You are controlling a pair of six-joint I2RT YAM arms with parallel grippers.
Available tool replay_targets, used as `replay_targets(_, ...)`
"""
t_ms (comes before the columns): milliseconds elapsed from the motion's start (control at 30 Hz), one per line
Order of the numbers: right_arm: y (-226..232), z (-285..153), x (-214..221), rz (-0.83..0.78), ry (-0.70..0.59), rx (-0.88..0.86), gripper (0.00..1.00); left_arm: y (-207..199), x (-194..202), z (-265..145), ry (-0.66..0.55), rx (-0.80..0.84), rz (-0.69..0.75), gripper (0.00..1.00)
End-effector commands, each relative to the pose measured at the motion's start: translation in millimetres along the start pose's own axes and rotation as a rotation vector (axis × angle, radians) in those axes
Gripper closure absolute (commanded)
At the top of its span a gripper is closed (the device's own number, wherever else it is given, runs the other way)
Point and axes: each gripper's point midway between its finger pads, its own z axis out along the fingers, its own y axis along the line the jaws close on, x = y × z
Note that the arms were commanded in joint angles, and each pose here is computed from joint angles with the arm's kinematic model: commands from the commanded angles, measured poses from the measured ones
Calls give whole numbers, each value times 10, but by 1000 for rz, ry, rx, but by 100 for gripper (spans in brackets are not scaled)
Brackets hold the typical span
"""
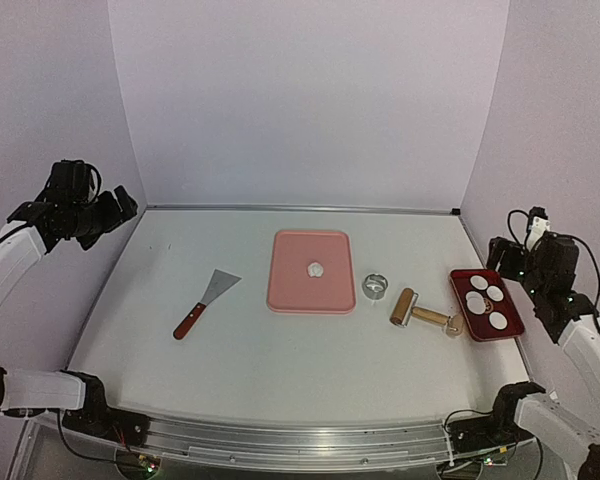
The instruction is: Roll out the dumpling wrappers from the dough
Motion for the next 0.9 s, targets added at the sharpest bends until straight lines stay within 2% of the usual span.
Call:
replay_targets(0,-43,-85,-199,24,-47,24,2,-125,-48,-41,13,46,-36,0)
replay_targets(133,-45,-65,-174,43,-31,27,2,-180,49,59,61,67,-82,0)
replay_targets(267,-18,-46,-143,71,-8,15,2,-371,216,156,105,109,-40,0)
replay_targets(400,205,-20,-210,35,14,-103,2,-715,579,359,206,147,25,1)
replay_targets(533,411,59,-291,39,60,-199,2,-1042,937,537,287,225,23,0)
replay_targets(700,389,239,-100,211,243,-134,2,-1438,1334,699,368,289,56,1)
replay_targets(867,725,518,275,311,452,-259,2,-1740,1694,793,447,307,99,1)
